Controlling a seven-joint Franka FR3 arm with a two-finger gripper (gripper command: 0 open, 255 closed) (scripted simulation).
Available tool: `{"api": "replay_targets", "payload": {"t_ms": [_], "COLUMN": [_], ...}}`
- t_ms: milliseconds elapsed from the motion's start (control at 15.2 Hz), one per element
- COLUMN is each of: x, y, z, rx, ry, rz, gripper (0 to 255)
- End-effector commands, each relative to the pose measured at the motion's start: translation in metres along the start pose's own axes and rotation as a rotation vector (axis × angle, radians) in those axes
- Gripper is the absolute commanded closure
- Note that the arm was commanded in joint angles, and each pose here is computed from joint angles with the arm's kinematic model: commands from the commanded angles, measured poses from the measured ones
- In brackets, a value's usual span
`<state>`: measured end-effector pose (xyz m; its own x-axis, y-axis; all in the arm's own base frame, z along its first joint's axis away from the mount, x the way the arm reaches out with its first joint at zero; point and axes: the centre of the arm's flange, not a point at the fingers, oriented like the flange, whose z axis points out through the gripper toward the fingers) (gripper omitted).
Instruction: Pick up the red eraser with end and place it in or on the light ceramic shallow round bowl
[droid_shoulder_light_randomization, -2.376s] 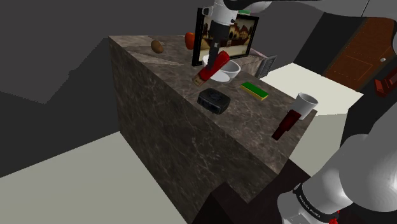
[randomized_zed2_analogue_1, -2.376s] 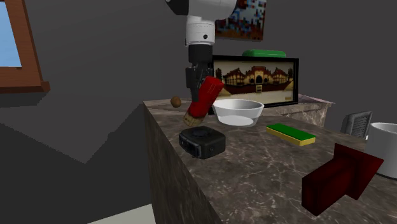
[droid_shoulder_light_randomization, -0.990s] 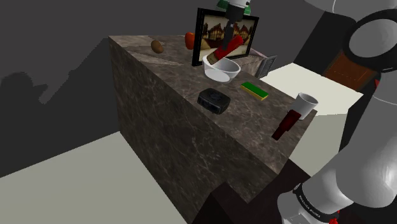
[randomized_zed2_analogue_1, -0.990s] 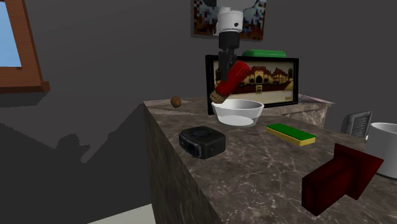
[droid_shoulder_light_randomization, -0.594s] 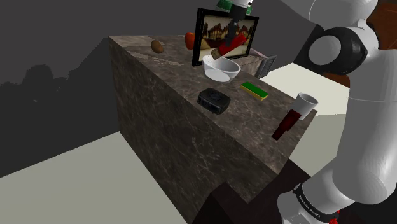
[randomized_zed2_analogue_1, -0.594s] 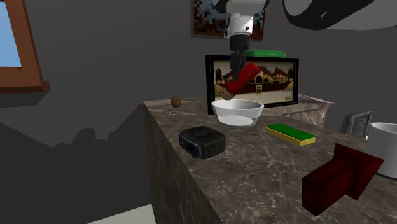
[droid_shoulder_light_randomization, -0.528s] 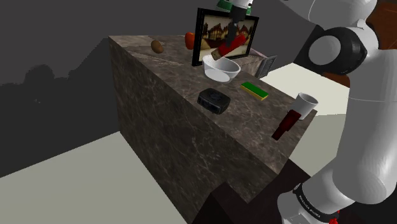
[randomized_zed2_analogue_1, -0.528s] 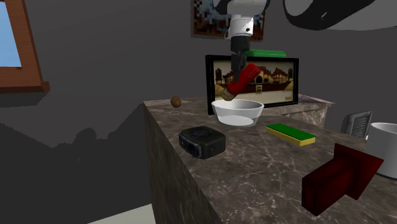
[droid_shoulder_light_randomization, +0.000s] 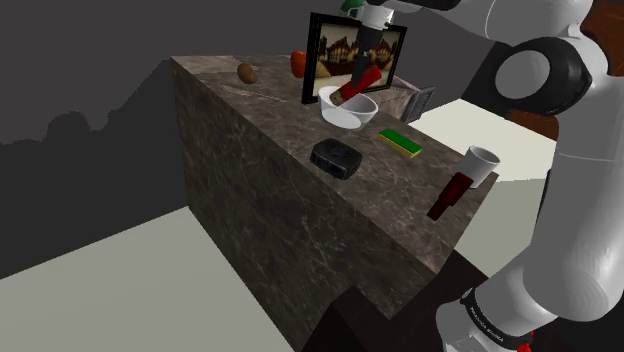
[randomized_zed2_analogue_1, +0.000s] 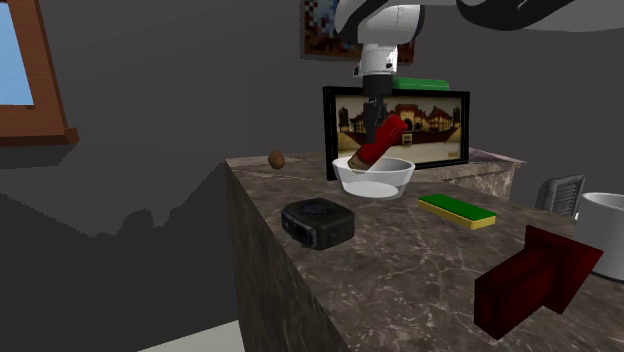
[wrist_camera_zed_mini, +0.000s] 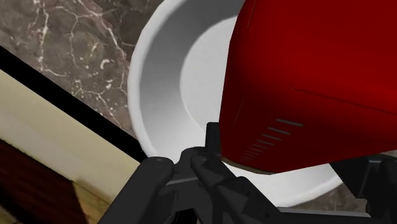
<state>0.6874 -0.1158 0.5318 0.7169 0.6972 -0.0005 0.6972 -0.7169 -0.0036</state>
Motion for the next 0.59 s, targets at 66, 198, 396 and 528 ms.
{"api": "replay_targets", "payload": {"t_ms": [66,198,396,528], "x": [-0.001,-0.001,-0.001,-0.001], "y": [0.0,0.0,0.0,0.0], "z": [0.016,0.026,0.031,0.031], "rx": [-0.001,-0.001,-0.001,-0.001], "ry": [0.001,0.001,0.001,0.001], "rz": [0.0,0.0,0.0,0.0], "gripper": [255,255,255,255]}}
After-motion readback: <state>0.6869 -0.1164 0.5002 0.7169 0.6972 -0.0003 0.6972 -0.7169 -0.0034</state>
